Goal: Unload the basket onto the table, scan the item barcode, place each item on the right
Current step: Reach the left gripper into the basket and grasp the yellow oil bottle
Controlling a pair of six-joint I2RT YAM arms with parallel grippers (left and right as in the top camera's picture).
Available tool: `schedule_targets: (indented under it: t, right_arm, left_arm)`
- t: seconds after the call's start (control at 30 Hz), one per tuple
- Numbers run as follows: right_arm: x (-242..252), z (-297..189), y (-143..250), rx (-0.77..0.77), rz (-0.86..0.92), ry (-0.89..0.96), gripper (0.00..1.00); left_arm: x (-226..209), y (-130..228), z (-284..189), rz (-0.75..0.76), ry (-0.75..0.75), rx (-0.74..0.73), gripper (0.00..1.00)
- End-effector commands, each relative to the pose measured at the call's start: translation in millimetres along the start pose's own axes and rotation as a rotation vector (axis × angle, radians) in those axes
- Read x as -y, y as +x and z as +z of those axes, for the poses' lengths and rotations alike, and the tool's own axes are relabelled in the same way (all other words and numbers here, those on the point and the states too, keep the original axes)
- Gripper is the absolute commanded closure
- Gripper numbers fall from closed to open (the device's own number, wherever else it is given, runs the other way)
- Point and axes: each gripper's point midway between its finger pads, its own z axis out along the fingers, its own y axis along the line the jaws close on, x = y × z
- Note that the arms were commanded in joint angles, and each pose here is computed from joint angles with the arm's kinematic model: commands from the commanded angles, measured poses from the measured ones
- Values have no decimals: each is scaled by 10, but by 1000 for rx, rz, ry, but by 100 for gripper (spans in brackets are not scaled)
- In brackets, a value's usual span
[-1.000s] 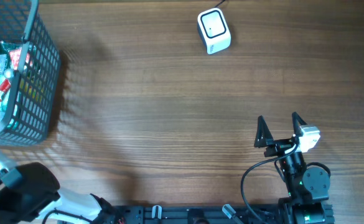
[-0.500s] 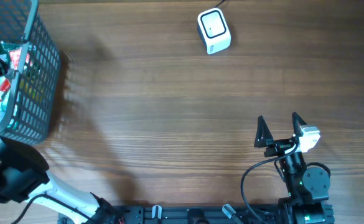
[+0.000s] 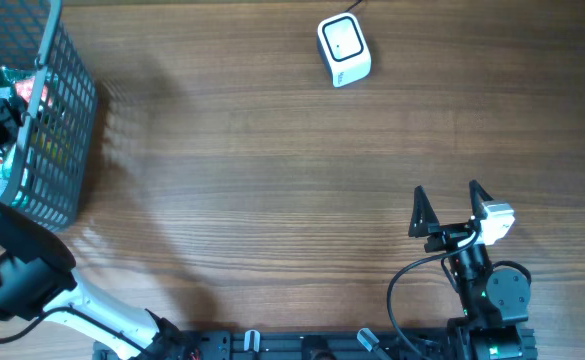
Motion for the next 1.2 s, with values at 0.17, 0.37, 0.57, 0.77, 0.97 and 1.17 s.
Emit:
schedule_targets:
  t: [0.17,0.37,0.57,0.77,0.97,1.17]
  right_arm:
    - [30,-4,-24,12,0,16,0]
    - [30,-4,-24,12,0,16,0]
    - [30,-4,-23,11,0,16,0]
    - [30,-4,-24,12,0,16,0]
    - [30,-4,-24,12,0,16,0]
    - [31,-4,-23,12,0,16,0]
  left_arm:
    - [88,62,126,8,61,-7,38]
    - [93,63,128,9,62,-8,49]
    - [116,72,133,12,64,-13,57]
    - [143,-86,-84,31,48,65,64]
    - [247,-442,-744,35,12,276,67]
    - [515,-820,-2021,42,-20,648,66]
